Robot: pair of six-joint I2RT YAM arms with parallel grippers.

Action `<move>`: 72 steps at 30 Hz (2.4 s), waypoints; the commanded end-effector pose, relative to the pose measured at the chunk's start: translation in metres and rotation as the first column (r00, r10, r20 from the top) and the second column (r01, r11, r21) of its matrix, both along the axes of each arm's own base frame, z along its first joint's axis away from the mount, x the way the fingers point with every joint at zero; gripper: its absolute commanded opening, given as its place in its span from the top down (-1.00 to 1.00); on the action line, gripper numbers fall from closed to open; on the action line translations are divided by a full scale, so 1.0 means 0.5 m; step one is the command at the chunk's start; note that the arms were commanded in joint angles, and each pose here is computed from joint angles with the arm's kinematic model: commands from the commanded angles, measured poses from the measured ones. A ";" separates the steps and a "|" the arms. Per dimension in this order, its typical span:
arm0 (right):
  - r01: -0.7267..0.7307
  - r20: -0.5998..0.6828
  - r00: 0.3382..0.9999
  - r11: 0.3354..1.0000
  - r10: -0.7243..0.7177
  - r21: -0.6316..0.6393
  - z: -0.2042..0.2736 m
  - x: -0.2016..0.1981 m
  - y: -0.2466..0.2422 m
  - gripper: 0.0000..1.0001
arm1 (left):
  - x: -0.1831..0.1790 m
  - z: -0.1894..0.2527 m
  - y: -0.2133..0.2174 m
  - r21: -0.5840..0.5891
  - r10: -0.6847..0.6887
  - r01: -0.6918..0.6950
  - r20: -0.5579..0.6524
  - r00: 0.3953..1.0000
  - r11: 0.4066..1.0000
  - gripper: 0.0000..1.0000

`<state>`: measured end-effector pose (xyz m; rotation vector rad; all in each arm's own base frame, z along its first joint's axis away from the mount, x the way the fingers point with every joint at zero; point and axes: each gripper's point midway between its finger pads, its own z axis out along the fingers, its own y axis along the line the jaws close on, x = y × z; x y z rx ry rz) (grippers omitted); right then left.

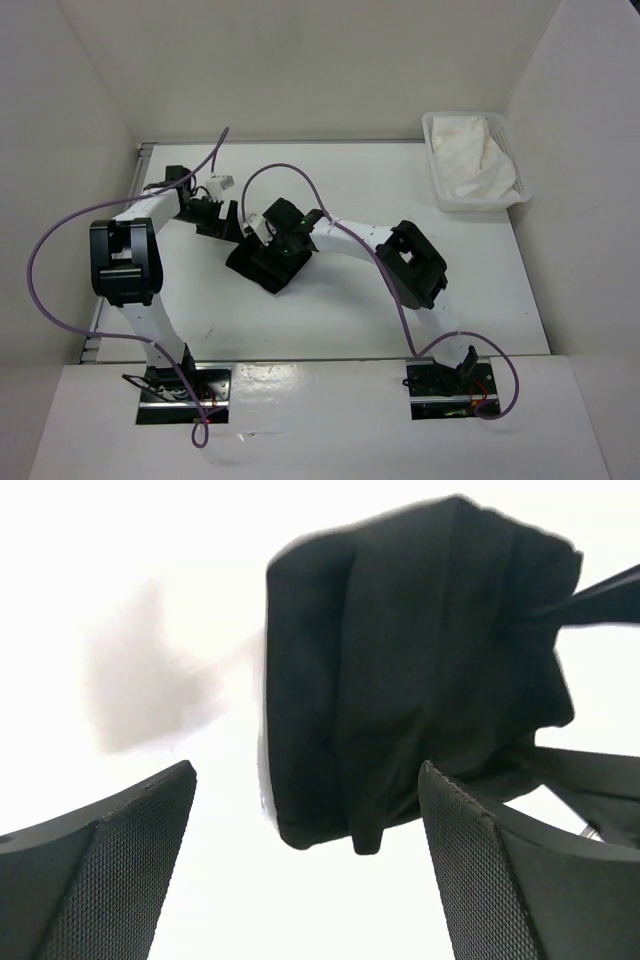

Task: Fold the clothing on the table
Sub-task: Fold the skirt

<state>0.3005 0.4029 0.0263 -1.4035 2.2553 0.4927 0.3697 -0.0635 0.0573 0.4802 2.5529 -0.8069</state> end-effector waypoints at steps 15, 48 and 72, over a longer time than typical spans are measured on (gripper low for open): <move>-0.007 -0.024 1.000 0.999 0.006 -0.032 -0.012 -0.023 -0.020 -0.67 | 0.033 0.006 -0.048 0.045 0.033 -0.035 0.039 0.999 0.998 -0.98; -0.037 -0.052 0.998 0.999 0.035 -0.040 -0.023 -0.036 -0.023 -0.67 | 0.041 -0.050 -0.052 0.301 0.029 -0.049 0.069 0.997 0.953 -0.98; -0.053 -0.060 0.997 0.998 0.051 -0.030 -0.022 -0.041 -0.020 -0.67 | 0.045 -0.098 0.114 0.409 0.225 -0.228 0.056 0.973 0.884 -0.98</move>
